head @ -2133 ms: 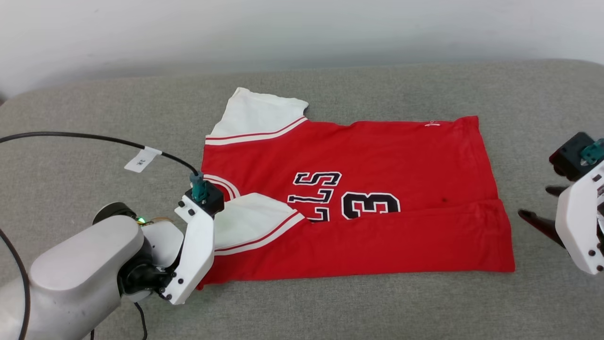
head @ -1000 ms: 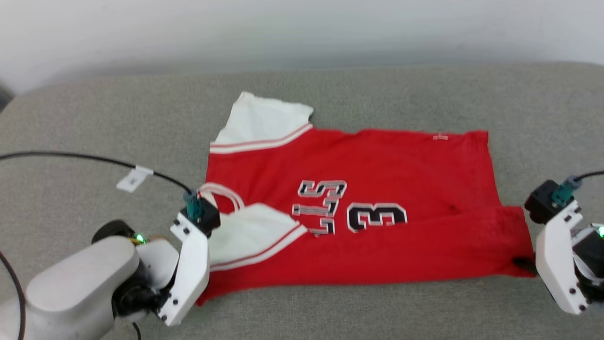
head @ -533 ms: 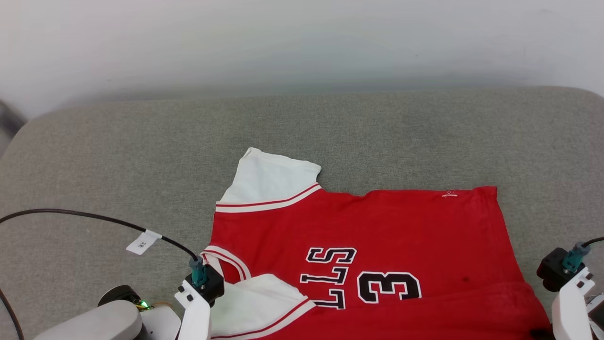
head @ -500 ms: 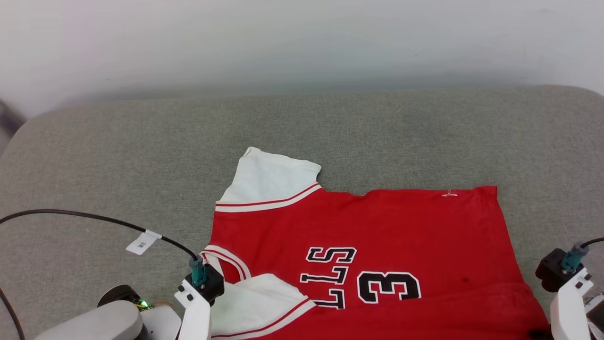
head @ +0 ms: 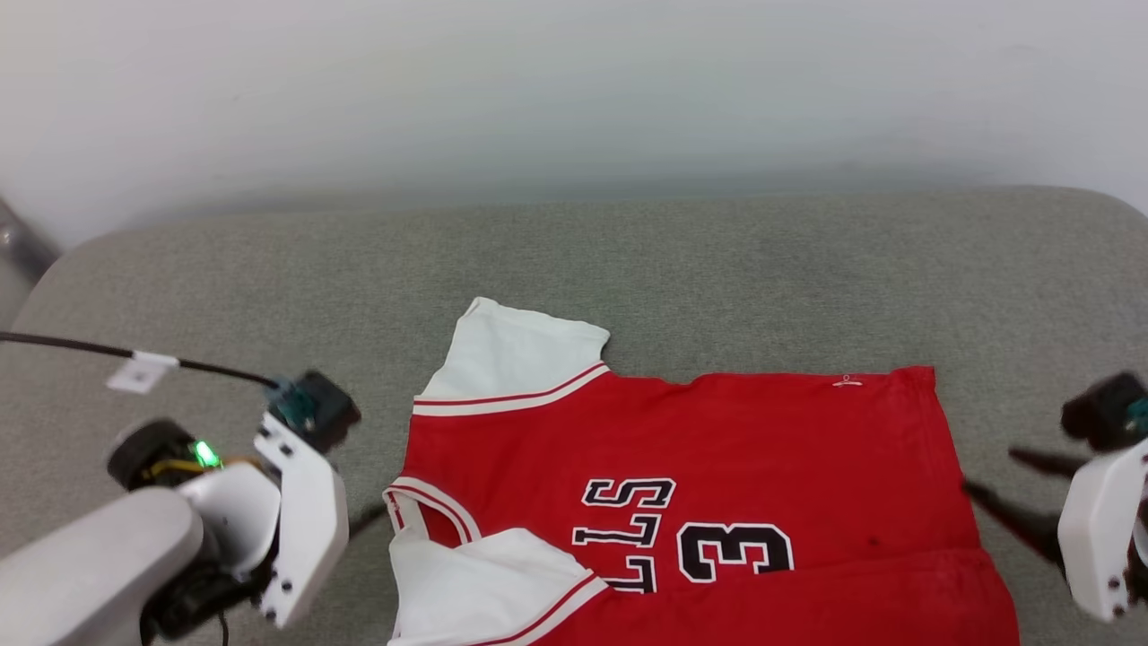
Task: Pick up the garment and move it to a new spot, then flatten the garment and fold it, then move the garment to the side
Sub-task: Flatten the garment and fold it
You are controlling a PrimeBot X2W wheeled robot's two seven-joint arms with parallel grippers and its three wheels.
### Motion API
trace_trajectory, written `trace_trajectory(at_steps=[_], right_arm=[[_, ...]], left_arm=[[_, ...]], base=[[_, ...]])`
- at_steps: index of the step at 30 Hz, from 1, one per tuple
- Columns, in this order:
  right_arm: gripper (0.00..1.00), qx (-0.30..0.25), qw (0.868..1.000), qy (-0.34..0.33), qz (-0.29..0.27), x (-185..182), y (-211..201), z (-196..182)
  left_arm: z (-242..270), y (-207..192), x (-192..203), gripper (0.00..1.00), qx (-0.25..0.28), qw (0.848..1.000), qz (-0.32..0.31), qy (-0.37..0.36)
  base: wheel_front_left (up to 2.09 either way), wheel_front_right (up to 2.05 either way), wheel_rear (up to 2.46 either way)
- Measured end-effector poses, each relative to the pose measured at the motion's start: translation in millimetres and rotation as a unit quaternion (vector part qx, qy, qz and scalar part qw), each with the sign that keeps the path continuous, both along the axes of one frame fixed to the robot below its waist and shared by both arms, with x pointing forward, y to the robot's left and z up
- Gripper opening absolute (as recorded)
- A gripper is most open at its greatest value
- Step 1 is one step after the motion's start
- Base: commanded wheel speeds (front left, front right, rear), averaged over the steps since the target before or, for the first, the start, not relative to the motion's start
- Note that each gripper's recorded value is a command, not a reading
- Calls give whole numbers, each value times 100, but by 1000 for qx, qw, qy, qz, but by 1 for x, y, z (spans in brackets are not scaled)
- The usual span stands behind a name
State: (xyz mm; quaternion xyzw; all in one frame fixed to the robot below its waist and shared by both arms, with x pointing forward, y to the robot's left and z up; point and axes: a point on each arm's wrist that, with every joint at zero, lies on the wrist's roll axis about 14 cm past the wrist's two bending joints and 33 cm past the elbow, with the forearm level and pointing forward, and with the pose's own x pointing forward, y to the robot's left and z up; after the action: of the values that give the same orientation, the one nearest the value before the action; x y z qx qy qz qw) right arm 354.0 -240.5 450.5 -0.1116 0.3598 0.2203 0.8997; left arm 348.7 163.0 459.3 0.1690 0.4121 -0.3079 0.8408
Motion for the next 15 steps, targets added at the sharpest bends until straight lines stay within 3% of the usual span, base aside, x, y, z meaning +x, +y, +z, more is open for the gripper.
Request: trace_trajectory(at_steps=[5,10,15], right_arm=[[100,48,985,-162,-30,39,-3,51],[100,81,948,-300,-64,57,-10,91],[100,104,912,-383,-101,52,-13,107]], left_arm=[[48,-4,54,100,-10,990,7,-139],[68,-13,97,100,-12,978,5,-206],[79,-23,135,100,-15,974,6,-224]], base=[[0,0,0],[0,0,0],[0,0,0]])
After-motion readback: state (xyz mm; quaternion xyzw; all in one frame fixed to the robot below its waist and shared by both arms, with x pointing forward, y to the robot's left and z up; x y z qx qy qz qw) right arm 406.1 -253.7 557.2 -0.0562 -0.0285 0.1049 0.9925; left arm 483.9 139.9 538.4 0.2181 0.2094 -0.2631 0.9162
